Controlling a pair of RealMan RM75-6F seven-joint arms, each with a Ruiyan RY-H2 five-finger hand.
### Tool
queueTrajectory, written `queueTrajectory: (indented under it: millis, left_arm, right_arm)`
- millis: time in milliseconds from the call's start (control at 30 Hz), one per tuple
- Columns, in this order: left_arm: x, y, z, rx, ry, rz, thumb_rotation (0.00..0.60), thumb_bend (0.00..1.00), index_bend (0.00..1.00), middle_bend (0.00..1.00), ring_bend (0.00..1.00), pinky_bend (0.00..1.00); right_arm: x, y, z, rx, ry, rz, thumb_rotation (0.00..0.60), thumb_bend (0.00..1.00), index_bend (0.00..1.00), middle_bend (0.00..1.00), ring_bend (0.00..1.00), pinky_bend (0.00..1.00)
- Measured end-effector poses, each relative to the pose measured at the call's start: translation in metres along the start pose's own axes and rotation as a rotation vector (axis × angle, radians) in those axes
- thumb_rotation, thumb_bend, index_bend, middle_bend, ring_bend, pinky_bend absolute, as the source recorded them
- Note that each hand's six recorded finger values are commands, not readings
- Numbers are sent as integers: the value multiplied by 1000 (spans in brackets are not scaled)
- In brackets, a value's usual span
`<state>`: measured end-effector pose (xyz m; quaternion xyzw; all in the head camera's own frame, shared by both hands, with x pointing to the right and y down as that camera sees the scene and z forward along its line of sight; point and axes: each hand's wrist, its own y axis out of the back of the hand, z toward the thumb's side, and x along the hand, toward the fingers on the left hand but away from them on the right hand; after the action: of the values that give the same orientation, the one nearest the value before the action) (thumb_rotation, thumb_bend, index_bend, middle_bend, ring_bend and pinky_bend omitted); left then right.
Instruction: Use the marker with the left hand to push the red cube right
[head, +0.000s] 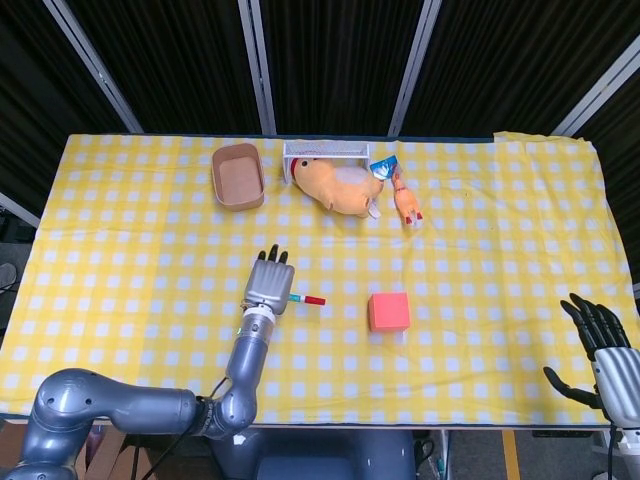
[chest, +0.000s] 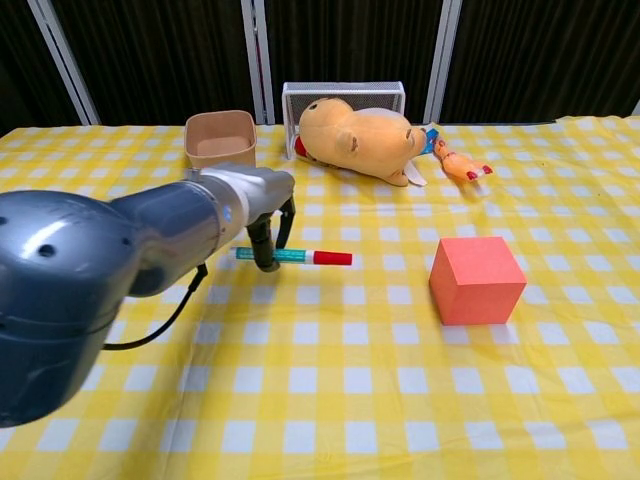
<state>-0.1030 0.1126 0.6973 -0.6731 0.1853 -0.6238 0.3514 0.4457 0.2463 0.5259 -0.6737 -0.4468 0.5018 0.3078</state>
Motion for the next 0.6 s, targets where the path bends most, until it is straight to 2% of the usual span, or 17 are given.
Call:
queueTrajectory:
  millis: [233,367,600]
  left_arm:
    - [-16,-8,-56,5,29,-2,600,452,595,126,40,150]
    - [-30,-23,-108,-11,90,-23,600,451,590,126,40,150]
    - [-47,-40,-146,-29,118,-48,600,426,526,112,40,146]
  right_arm:
    - [-1,-1,0,4,-1,3,600,321,0,0,0,0]
    - [-1,-4,2,11,3,11,600,321,0,0,0,0]
    - [-2,-6,3,20,5,19,600,321,0,0,0,0]
